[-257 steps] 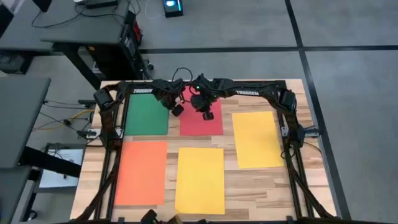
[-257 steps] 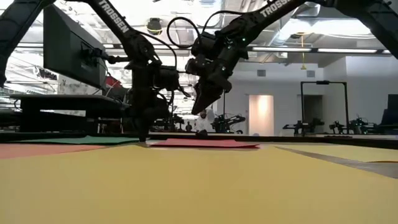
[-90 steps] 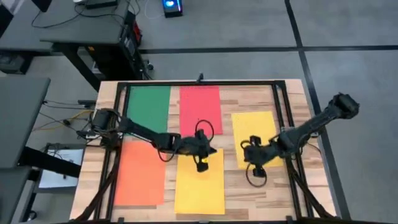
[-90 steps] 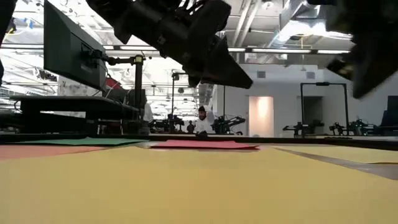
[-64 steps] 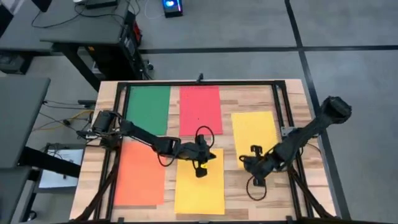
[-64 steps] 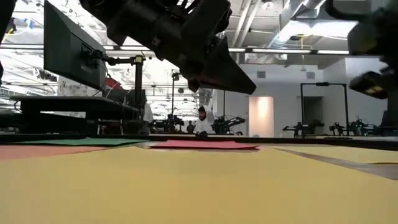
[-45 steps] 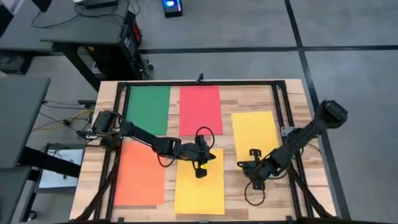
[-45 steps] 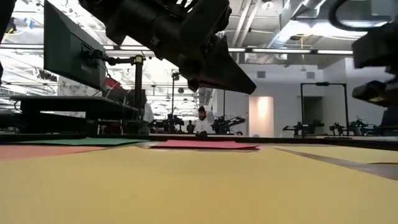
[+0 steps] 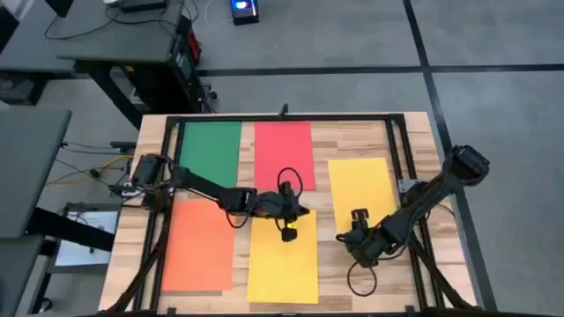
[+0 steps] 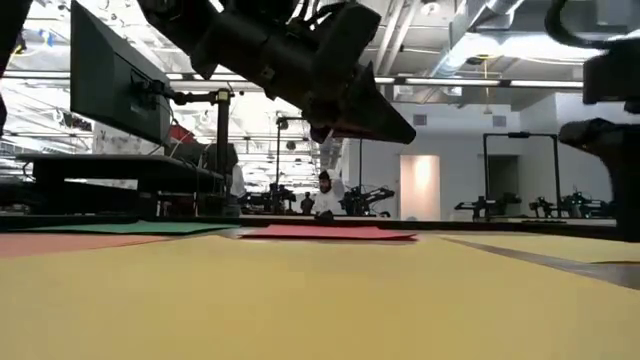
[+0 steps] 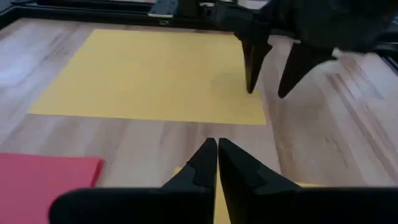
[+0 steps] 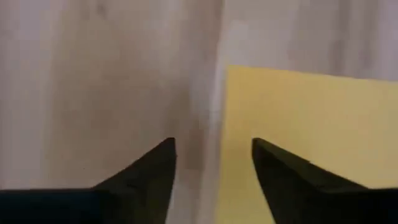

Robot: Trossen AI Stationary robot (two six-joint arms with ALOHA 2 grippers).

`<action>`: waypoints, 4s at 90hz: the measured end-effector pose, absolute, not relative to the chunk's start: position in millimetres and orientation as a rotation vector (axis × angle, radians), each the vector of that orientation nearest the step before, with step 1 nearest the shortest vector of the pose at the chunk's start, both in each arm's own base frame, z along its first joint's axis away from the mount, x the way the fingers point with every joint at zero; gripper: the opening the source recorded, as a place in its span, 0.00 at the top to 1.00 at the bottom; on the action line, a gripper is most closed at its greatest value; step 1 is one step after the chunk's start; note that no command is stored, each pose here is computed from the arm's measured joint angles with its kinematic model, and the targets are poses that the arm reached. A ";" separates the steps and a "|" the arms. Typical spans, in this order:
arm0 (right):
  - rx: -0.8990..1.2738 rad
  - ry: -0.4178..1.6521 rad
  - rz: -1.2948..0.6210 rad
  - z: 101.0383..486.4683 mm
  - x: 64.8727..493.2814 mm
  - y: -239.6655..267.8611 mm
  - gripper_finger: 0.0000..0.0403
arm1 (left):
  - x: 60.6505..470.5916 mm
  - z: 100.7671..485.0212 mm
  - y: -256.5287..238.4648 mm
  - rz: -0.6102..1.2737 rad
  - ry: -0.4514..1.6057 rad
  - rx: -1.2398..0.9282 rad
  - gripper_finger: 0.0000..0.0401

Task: Organize paper
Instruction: Stack the yellow paper on top of the yellow paper

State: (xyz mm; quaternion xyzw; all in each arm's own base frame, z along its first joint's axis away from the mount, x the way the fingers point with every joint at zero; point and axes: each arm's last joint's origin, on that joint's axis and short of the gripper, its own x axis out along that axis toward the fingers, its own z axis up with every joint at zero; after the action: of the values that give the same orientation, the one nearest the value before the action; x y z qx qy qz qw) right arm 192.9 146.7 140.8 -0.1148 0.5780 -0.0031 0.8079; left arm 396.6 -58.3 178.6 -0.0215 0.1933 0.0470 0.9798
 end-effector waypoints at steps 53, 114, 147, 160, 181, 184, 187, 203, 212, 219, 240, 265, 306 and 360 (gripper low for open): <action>0.004 1.412 0.006 123.2 216.4 123.0 0.37 | 404.5 186.3 -22.6 0.134 0.360 -0.049 1.00; 0.180 1.255 0.225 158.2 229.8 157.5 0.39 | 408.5 189.3 9.6 0.145 0.473 -0.138 1.00; 0.025 1.186 0.051 160.9 209.5 176.7 0.39 | 451.8 222.9 72.9 0.072 0.634 -0.143 1.00; -0.038 1.152 0.006 160.6 197.4 185.4 0.39 | 487.0 199.6 91.4 -0.048 0.755 -0.198 1.00; -0.136 1.165 -0.001 148.9 187.8 195.3 0.39 | 526.3 164.5 112.5 -0.046 0.888 -0.254 1.00; -0.155 1.177 -0.001 145.1 186.9 196.6 0.39 | 530.5 160.1 114.5 -0.040 0.892 -0.260 1.00; -0.168 1.190 -0.007 141.0 186.5 197.0 0.39 | 533.3 157.0 116.0 -0.035 0.901 -0.269 1.00; -0.212 1.227 -0.035 125.9 188.0 199.6 0.39 | 539.8 141.4 118.5 -0.027 0.932 -0.296 1.00; -0.234 1.248 -0.049 121.5 187.6 198.9 0.39 | 538.0 140.5 117.6 -0.027 0.957 -0.297 1.00; -0.252 1.257 -0.067 121.4 187.3 196.9 0.39 | 536.3 139.2 115.9 -0.028 0.982 -0.302 1.00; -0.313 1.269 -0.139 120.6 187.8 187.3 0.39 | 536.1 138.3 105.6 -0.047 1.010 -0.291 1.00; -0.293 1.277 -0.194 120.1 186.9 183.7 0.39 | 537.2 138.1 98.9 -0.078 1.012 -0.256 1.00; -0.141 1.336 -0.232 119.4 192.4 178.5 0.40 | 536.4 149.5 96.5 -0.088 0.991 -0.235 1.00; -0.099 1.372 -0.322 119.8 192.8 170.0 0.54 | 523.2 183.9 70.9 -0.168 1.052 -0.204 1.00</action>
State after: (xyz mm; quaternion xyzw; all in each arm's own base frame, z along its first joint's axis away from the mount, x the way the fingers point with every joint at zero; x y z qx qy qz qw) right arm 192.8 170.0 119.8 -0.0454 0.6305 -0.1480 0.7606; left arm 523.2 70.9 183.9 -0.0969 0.5007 -0.0797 0.8565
